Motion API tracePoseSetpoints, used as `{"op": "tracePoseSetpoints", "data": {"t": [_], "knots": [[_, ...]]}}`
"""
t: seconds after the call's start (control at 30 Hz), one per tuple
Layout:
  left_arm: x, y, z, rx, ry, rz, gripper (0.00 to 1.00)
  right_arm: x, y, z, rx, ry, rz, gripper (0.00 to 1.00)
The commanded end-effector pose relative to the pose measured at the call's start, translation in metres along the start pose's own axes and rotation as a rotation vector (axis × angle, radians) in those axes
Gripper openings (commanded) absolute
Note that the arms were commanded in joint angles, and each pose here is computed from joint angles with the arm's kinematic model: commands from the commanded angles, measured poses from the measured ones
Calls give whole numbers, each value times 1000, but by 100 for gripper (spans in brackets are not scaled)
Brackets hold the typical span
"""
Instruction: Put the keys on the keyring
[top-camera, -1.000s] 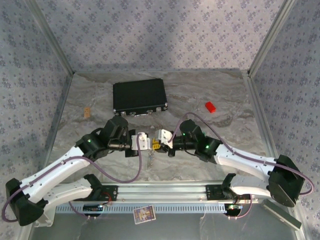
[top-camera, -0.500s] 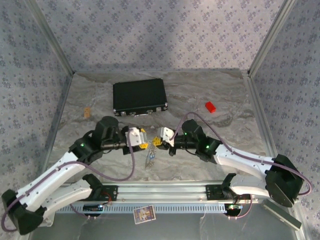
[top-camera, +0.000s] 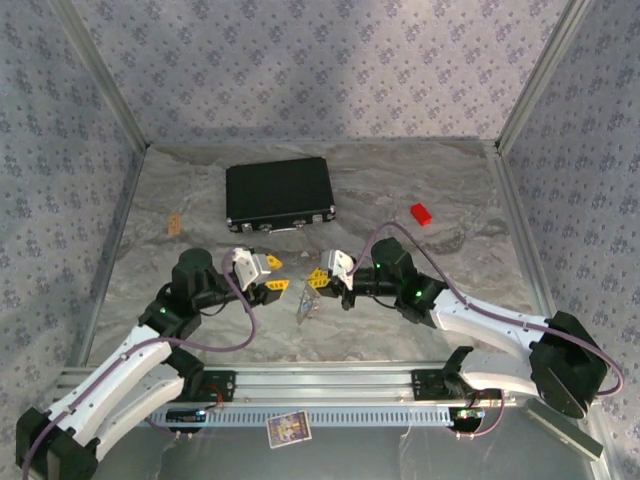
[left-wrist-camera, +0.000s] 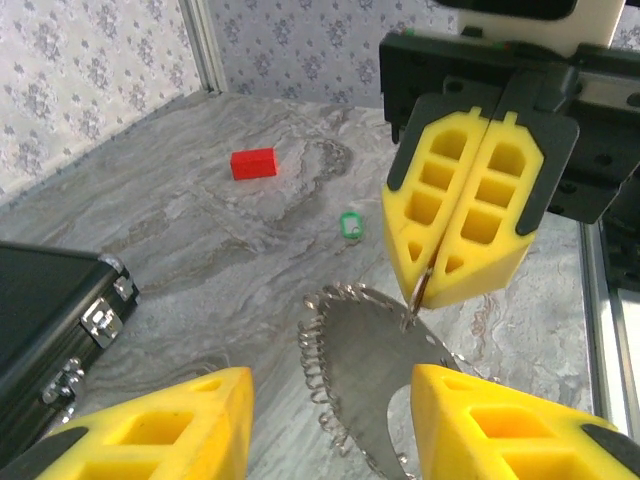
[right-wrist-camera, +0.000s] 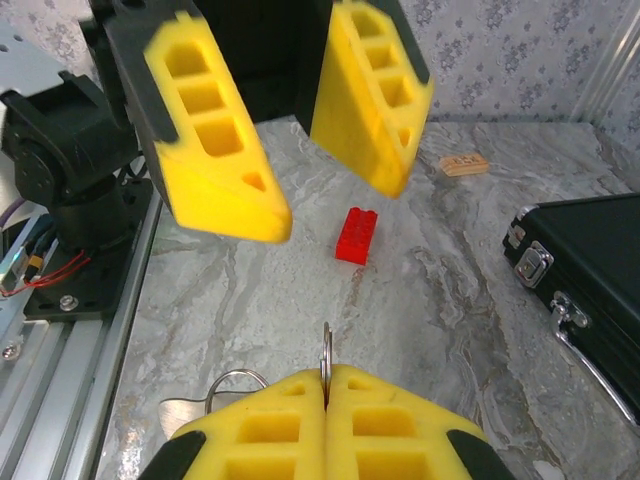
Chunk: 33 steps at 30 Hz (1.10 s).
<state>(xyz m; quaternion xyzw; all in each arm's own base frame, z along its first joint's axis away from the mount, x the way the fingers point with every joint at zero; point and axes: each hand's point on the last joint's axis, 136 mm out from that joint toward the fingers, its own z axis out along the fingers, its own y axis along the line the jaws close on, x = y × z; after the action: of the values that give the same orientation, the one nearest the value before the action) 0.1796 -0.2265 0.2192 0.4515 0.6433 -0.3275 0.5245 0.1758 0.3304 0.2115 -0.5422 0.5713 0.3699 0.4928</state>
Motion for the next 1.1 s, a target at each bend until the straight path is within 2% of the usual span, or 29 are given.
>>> {"op": "tracePoseSetpoints", "data": {"t": [0.0,0.2,0.4,1.07], "knots": [[-16,-3,-2,-16,-92,-5,43,-19,3,-7,-18,-73,-19,0],[2,-17,11,33,-25,-4,41,-24,6,-9,-39,-84,-15,0],[-10,-23,16,71,-93,14,38,-28,11,-10,-59,-92,-13,0],[-11,-43,19,195,-91,-2,31,-42,20,-8,-83,-120,-44,0]]}}
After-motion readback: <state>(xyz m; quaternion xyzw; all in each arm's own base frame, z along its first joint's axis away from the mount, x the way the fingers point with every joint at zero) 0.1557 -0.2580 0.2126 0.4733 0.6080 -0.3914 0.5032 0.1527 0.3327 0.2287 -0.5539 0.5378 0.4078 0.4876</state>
